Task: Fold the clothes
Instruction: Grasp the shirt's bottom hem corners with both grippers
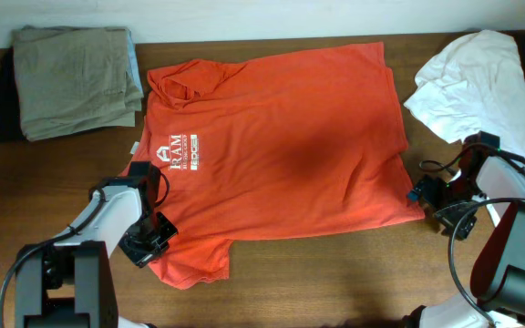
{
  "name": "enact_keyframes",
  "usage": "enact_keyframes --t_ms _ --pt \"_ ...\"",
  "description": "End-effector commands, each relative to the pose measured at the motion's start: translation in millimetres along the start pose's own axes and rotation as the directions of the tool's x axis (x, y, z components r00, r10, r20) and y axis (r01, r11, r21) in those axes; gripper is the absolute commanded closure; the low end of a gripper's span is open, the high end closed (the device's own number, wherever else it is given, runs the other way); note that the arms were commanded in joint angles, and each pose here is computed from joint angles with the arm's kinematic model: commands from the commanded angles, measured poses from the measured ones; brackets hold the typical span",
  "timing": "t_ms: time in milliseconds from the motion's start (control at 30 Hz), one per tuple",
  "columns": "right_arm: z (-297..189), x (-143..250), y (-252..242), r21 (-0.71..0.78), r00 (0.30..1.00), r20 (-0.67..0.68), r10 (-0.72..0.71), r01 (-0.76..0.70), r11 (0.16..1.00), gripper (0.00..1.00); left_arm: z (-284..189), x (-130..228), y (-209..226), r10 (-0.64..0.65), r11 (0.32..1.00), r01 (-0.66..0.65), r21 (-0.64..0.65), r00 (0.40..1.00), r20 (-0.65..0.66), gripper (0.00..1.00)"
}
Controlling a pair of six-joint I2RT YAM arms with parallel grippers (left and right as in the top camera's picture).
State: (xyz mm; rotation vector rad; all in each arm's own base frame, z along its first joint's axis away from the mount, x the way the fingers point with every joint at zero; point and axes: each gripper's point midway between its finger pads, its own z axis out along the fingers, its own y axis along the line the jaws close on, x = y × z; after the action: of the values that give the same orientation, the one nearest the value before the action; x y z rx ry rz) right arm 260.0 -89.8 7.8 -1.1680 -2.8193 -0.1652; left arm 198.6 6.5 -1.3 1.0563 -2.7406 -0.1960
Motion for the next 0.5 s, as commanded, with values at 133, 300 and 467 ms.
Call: enact_keyframes --t_ms 133,300,467 --pt "12.1 9.9 16.6 -0.019 0.998 0.006 -0.069 0.07 0.997 0.32 -1.6 -0.3 0.2 0.021 1.0 -0.021 0.012 1.0 0.006 0.98" --pt "17.7 11.0 16.8 -0.021 0.997 0.014 -0.075 0.076 0.997 0.34 -1.6 -0.3 0.0 0.045 0.999 -0.045 0.013 0.999 0.006 0.98" --pt "19.1 12.4 16.3 -0.021 0.999 0.01 -0.042 0.042 0.999 0.96 -2.6 1.1 1.7 0.046 0.999 -0.046 0.008 0.999 0.002 0.99"
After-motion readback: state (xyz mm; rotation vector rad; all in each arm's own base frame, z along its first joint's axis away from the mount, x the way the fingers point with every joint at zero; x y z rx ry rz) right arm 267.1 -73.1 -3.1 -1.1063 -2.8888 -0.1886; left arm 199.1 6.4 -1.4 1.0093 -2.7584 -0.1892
